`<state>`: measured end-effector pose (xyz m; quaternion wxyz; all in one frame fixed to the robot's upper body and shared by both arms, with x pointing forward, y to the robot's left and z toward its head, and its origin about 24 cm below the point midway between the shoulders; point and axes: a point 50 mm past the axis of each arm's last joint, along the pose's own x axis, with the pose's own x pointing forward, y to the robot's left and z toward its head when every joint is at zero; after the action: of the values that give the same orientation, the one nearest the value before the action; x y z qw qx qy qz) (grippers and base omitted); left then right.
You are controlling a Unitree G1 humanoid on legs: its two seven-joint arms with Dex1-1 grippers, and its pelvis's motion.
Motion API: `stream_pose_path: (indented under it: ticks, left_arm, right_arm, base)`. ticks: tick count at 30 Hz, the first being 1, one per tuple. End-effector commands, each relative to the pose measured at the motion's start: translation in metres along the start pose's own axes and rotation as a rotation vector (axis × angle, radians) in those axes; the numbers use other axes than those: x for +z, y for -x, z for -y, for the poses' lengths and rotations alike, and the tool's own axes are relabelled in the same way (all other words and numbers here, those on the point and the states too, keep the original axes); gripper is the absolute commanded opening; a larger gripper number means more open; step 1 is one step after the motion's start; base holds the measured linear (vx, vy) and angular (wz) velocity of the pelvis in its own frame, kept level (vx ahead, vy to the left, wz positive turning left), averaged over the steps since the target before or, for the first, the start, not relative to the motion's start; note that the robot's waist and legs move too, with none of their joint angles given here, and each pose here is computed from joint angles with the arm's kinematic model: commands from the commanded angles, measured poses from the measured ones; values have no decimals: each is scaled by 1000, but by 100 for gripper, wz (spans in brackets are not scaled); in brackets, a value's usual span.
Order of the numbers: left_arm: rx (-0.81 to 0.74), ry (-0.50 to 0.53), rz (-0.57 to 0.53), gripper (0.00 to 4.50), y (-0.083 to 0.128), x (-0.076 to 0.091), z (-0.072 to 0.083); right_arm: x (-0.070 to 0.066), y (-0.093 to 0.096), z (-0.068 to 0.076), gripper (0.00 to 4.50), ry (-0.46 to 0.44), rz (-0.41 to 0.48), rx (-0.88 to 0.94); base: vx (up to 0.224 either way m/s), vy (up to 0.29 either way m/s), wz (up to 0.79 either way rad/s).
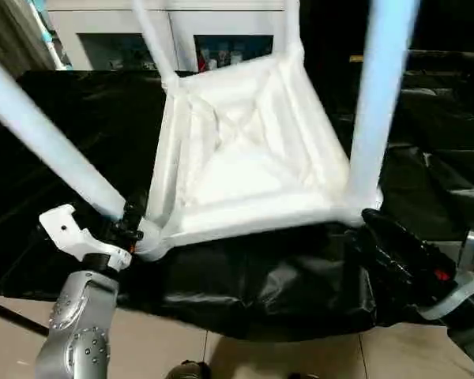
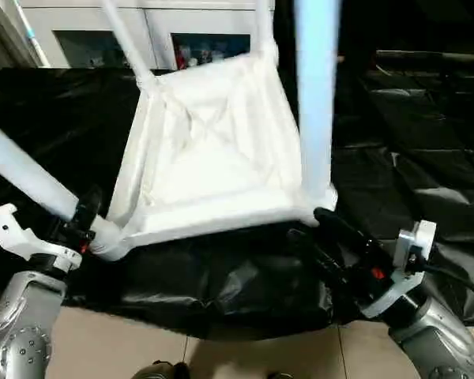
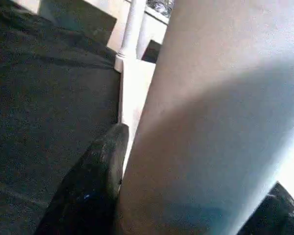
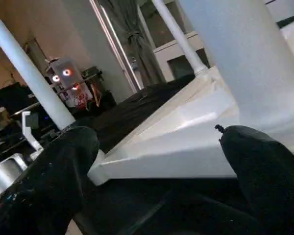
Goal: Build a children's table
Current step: Flip table
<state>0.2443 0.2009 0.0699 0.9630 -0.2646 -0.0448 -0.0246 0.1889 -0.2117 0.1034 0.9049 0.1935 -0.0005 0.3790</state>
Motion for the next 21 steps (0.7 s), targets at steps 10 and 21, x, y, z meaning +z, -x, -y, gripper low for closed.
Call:
stream_pose_path:
  ticks: [10, 21]
  left_arm:
    - [-36, 192, 58, 235, -8, 4, 16]
    - [-76, 290, 55, 235, -12, -1, 31]
  right_arm:
    - [-35, -29, 4, 450, 12, -194, -68]
    - [-43, -47, 5, 450, -92, -129, -99]
  base:
    - [0, 0, 0]
    - [0, 0, 0]
